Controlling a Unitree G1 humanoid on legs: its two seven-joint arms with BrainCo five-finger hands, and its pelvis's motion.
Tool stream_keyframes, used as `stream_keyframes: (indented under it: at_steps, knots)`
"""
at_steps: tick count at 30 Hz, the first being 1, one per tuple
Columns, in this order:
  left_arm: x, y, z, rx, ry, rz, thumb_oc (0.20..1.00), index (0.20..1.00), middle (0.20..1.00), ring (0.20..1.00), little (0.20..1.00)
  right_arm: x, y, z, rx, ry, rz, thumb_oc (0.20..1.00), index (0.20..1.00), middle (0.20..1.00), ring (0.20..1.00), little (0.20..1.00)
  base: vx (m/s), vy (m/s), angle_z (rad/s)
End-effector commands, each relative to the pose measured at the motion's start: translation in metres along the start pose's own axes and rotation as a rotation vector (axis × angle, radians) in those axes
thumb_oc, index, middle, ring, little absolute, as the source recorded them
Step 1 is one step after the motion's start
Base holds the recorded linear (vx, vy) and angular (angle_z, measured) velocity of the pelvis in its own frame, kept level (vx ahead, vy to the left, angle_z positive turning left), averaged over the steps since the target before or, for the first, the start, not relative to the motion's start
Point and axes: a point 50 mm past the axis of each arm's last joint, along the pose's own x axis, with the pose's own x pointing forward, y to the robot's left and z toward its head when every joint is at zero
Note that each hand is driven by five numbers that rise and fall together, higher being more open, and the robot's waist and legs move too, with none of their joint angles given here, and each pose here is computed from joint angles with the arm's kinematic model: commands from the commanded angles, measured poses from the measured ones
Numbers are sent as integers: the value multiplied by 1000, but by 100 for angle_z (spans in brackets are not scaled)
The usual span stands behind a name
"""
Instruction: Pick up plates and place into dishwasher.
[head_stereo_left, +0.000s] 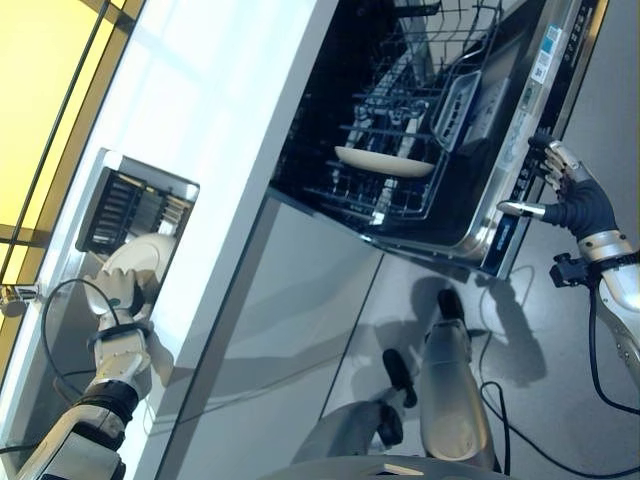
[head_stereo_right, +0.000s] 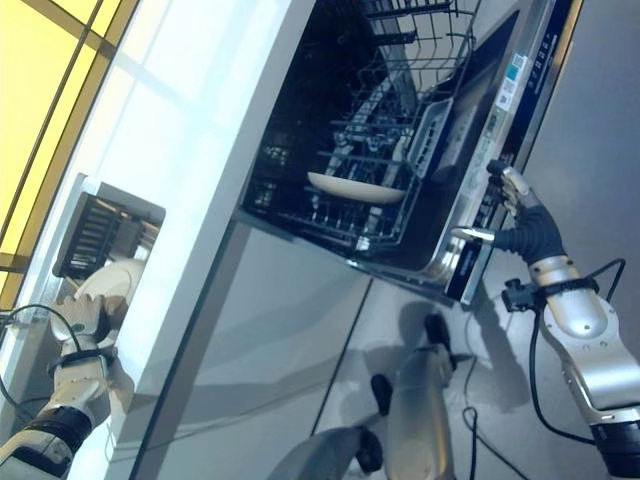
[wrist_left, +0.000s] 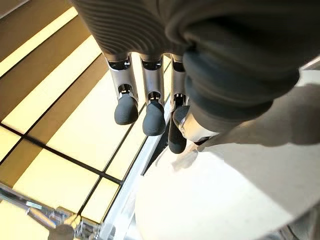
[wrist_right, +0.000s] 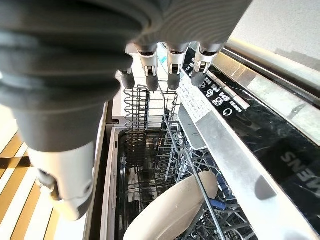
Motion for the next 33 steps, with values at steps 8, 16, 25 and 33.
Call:
stream_keyframes:
  at_steps: [8, 16, 25, 33]
  knots:
    - [-23, -9, 17, -217, -25, 94, 200, 200, 200, 200, 200, -10, -9, 28, 7, -179, -32, 1000, 1000, 1000, 1000, 1000, -9, 1, 9]
    - [-24, -4, 0, -334, 38, 231, 200, 200, 200, 200, 200, -20, -10, 19, 21, -152, -19, 1000, 1000, 1000, 1000, 1000, 0, 4, 8]
    - [-22, 21, -20, -524, 88, 483, 200, 200, 200, 200, 200, -38, -10, 5, 42, -105, -14, 1000, 1000, 1000, 1000, 1000, 12, -2, 20]
    - [-26, 23, -28, -584, 102, 485, 200, 200, 200, 200, 200, -45, -8, 1, 60, -76, -15, 1000, 1000, 1000, 1000, 1000, 22, -14, 18]
